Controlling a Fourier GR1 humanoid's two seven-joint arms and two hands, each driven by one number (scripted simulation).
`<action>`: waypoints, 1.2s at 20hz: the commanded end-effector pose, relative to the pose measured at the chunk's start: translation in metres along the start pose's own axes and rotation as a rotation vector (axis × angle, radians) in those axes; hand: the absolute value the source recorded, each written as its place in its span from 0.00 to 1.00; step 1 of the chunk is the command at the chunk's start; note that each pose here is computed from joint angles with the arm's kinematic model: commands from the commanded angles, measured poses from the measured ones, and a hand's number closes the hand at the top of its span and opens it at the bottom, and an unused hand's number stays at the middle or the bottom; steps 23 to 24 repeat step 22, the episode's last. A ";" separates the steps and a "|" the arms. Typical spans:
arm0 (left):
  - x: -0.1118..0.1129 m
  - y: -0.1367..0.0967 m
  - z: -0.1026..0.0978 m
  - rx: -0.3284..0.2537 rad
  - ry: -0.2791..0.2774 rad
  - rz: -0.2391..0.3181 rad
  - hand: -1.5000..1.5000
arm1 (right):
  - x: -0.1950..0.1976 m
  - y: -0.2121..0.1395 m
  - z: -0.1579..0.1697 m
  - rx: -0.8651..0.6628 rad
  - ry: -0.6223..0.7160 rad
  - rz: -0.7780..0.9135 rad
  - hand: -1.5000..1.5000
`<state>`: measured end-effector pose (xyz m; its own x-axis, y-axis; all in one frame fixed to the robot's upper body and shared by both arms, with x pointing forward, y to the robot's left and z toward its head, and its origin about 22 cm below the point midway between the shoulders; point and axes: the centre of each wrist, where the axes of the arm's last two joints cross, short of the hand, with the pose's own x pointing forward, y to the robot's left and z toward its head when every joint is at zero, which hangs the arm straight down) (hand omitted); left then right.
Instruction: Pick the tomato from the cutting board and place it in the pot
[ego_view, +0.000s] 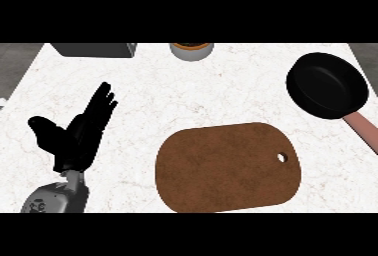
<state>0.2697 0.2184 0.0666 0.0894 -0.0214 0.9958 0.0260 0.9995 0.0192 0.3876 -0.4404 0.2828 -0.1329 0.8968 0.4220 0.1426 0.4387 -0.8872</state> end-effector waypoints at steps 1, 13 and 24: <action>0.016 0.014 0.005 -0.004 -0.018 0.000 0.50 | -0.011 0.032 -0.007 0.129 0.008 -0.008 1.00; 0.004 -0.001 0.003 0.002 -0.005 0.007 0.50 | -0.023 0.065 -0.019 0.124 0.166 -0.505 0.00; 0.014 -0.008 -0.004 -0.020 -0.015 -0.001 0.50 | -0.053 0.023 0.006 -0.297 0.175 -0.680 0.00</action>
